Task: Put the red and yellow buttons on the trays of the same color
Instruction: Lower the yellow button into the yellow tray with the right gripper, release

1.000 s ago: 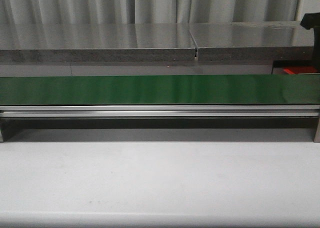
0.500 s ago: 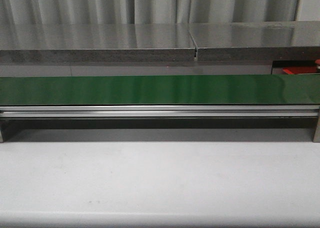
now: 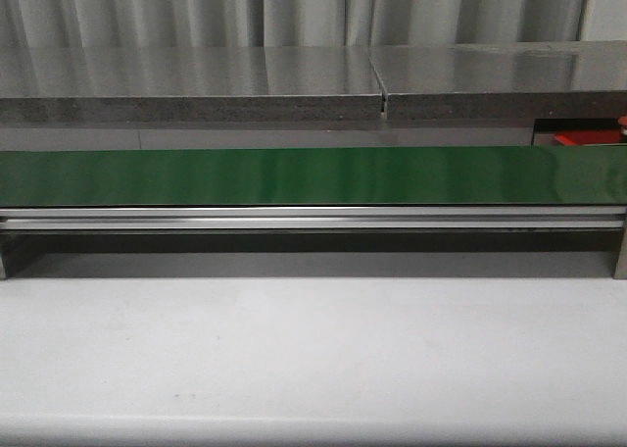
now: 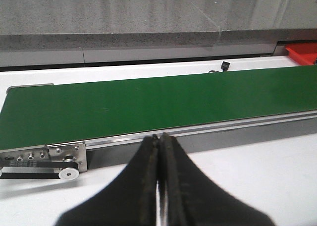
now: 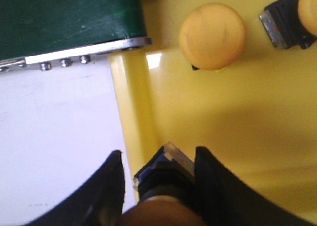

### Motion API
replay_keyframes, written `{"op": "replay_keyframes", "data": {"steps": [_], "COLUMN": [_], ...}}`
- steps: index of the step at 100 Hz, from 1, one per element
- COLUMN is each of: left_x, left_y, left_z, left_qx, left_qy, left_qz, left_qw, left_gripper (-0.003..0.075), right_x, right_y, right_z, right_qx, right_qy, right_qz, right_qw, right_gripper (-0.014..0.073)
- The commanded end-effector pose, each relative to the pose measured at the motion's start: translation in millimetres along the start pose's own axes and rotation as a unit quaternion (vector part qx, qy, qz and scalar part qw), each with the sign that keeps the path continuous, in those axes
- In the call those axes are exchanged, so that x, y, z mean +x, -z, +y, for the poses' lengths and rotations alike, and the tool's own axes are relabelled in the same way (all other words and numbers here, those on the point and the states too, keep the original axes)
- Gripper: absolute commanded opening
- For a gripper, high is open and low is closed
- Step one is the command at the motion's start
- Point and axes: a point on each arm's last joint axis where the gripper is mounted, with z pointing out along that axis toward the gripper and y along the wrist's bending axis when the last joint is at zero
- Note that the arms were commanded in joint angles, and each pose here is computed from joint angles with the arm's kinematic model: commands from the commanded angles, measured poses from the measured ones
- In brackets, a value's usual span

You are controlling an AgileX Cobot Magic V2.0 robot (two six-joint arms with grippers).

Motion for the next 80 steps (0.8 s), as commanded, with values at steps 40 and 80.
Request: {"op": "replay_keyframes", "data": {"steps": [40,80], "left_x": [-14,-14], "left_y": [2,2], "left_z": [-1,-1], "left_qx": [0.001,0.001], "left_qy": [0.009,0.009], "left_qz": [-0.044,-0.044], "left_qw": [0.999,0.999], "left_gripper": [-0.0019,-0.0019], "right_x": [-1,-1], "right_y": [-32,-40], "right_z": [-10,-11], "right_qx": [0.015,0.014], "right_qy": [-0.014,-0.016], "right_qz": [-0.032,-0.019], "right_qw": [0.999,1.0], "right_gripper": [0.0167,0.0254]}}
